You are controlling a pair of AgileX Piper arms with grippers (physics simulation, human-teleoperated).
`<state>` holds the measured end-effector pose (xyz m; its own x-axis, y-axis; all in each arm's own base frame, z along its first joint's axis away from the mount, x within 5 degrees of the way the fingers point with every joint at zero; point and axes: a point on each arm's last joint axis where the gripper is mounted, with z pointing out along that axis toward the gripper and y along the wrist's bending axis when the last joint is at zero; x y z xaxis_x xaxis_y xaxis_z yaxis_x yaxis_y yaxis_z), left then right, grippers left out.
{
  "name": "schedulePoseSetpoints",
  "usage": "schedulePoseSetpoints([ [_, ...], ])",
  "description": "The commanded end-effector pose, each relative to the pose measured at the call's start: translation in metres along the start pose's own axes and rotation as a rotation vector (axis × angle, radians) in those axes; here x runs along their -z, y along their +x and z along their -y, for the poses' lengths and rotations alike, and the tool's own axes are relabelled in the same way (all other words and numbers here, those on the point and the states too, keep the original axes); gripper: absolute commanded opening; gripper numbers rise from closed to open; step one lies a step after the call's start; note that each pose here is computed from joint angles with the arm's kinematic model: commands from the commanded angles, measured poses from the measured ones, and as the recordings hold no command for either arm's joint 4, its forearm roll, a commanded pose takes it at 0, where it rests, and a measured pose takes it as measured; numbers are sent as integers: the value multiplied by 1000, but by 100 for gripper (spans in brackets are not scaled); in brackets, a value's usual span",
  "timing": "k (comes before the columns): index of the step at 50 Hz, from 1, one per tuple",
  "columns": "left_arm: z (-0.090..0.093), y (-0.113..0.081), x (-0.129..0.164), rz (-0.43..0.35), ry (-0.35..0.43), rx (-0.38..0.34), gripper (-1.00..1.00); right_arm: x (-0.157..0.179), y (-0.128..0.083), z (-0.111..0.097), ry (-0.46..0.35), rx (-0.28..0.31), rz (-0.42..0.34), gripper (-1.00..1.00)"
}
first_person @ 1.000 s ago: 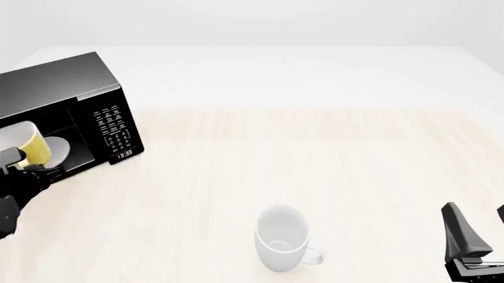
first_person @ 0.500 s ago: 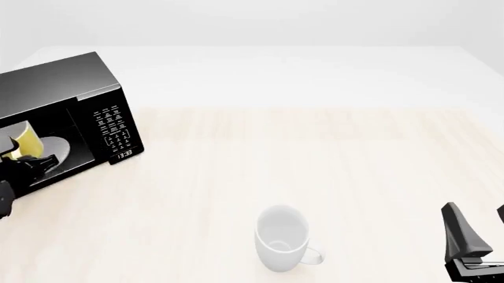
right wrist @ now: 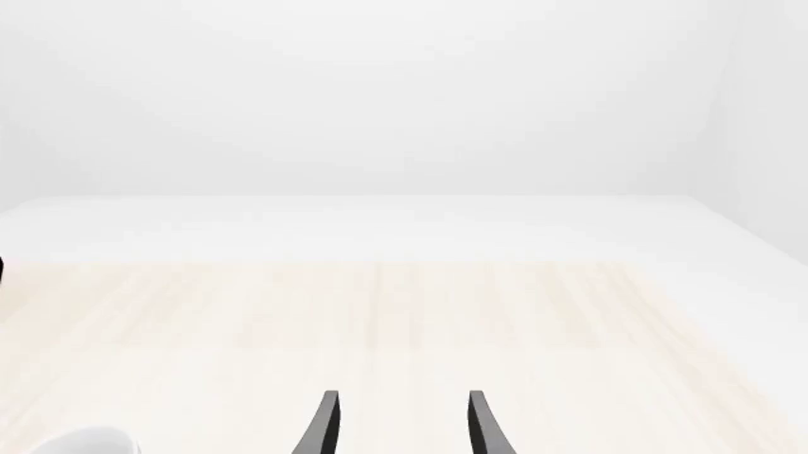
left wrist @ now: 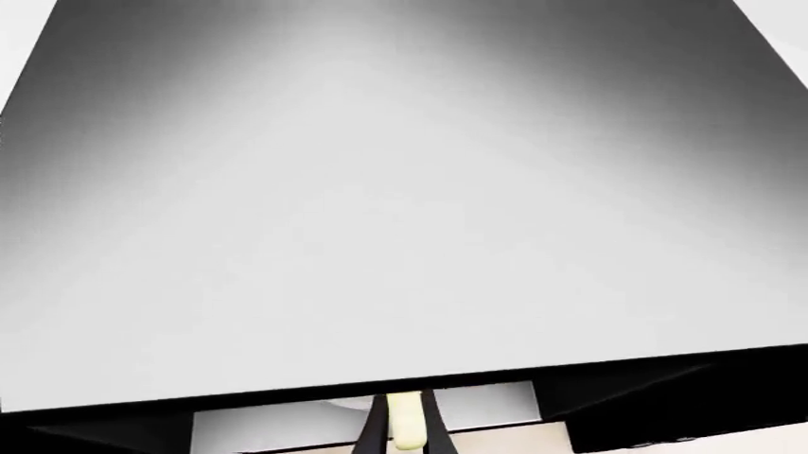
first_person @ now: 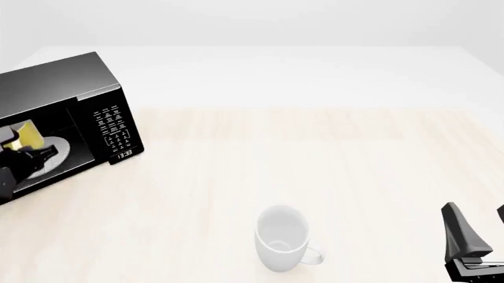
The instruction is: Put the yellow and white mug in the microwave and close it.
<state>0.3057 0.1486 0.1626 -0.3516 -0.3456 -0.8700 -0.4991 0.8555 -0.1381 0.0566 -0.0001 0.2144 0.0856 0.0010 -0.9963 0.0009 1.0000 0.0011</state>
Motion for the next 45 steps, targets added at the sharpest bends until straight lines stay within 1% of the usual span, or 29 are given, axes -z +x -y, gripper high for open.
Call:
schedulePoseSetpoints([
  [1,0,-8,-10,3,-2,2,-100,0,0,0,0,0,0,100],
  [10,-4,-3,-18,-16,-13,5,-100,0,0,0,0,0,0,100],
  [16,-5,9,-24,-41,-15,-7,-100,0,0,0,0,0,0,100],
  [20,-10,15,-28,-54,-26,-14,-100,0,0,0,0,0,0,100],
  [28,-12,18,-30,-62,-30,-19,-100,0,0,0,0,0,0,100],
  [31,-16,20,-30,-59,-38,-26,-100,0,0,0,0,0,0,100],
  [36,-14,21,-33,-62,-34,-28,-100,0,0,0,0,0,0,100],
  [37,-15,21,-33,-62,-36,-37,100,0,0,0,0,0,0,100],
  [44,-15,22,-34,-71,-36,-39,100,0,0,0,0,0,0,100],
  [45,-12,21,-34,-65,-29,-42,100,0,0,0,0,0,0,100],
])
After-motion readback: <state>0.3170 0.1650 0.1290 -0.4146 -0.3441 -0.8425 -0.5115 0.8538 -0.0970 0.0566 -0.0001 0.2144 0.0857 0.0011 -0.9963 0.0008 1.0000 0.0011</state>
